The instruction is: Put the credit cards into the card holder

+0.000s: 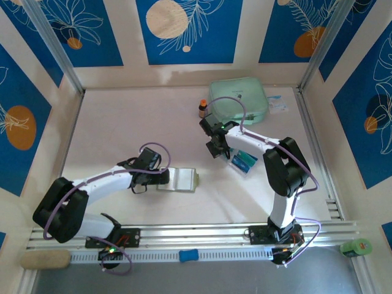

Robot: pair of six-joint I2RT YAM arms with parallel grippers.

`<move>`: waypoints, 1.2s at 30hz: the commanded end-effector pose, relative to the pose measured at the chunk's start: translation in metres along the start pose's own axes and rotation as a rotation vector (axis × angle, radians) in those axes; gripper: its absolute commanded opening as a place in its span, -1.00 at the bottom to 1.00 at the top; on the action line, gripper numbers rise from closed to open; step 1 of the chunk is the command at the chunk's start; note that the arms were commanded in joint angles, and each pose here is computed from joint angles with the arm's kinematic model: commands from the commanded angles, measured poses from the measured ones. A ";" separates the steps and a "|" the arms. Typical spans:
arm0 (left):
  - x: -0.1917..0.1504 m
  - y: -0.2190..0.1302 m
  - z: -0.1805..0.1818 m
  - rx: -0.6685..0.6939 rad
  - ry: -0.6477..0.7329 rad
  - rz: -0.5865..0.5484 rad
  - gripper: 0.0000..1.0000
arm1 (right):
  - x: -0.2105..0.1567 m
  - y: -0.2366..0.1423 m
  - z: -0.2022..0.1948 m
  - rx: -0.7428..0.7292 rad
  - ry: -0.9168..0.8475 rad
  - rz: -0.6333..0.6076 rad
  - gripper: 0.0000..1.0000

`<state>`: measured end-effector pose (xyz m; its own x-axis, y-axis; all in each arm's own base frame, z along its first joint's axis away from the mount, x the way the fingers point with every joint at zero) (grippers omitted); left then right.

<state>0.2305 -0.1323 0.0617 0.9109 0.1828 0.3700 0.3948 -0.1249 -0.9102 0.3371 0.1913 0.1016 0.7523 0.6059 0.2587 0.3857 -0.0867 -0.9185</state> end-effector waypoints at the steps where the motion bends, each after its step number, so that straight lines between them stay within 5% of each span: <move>1: -0.001 -0.002 0.006 0.023 -0.016 -0.004 1.00 | 0.002 -0.009 0.001 0.013 -0.030 -0.026 -1.00; 12: 0.001 -0.008 0.008 0.024 -0.032 -0.026 1.00 | 0.023 -0.080 0.016 0.105 -0.051 -0.225 -1.00; 19: -0.002 -0.007 0.015 0.037 -0.080 -0.045 1.00 | 0.027 -0.127 0.053 0.450 0.174 -0.364 -1.00; 28: -0.009 -0.012 0.028 0.071 -0.123 -0.068 1.00 | 0.018 -0.107 0.119 0.899 0.507 -0.435 -1.00; 36: -0.013 -0.014 0.032 0.077 -0.147 -0.068 1.00 | 0.011 -0.071 0.150 0.976 0.584 -0.390 -1.00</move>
<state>0.2167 -0.1112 0.0697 0.8536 0.3119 0.4172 0.4596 -0.0741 -0.8850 0.2330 0.3051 0.1050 0.9087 0.0541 0.4140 0.2467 0.7304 -0.6369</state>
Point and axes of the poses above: each hand's point on the last joint's axis, 136 mm out from that joint toward the fingers, its own y axis out along the fingers, its own z axis along the line the jaws close on, x = y × z, the point moved 4 cm from there along -y, back along the fingers, and after that the axes turned 9 degrees about -y, right-handed, at the moved point
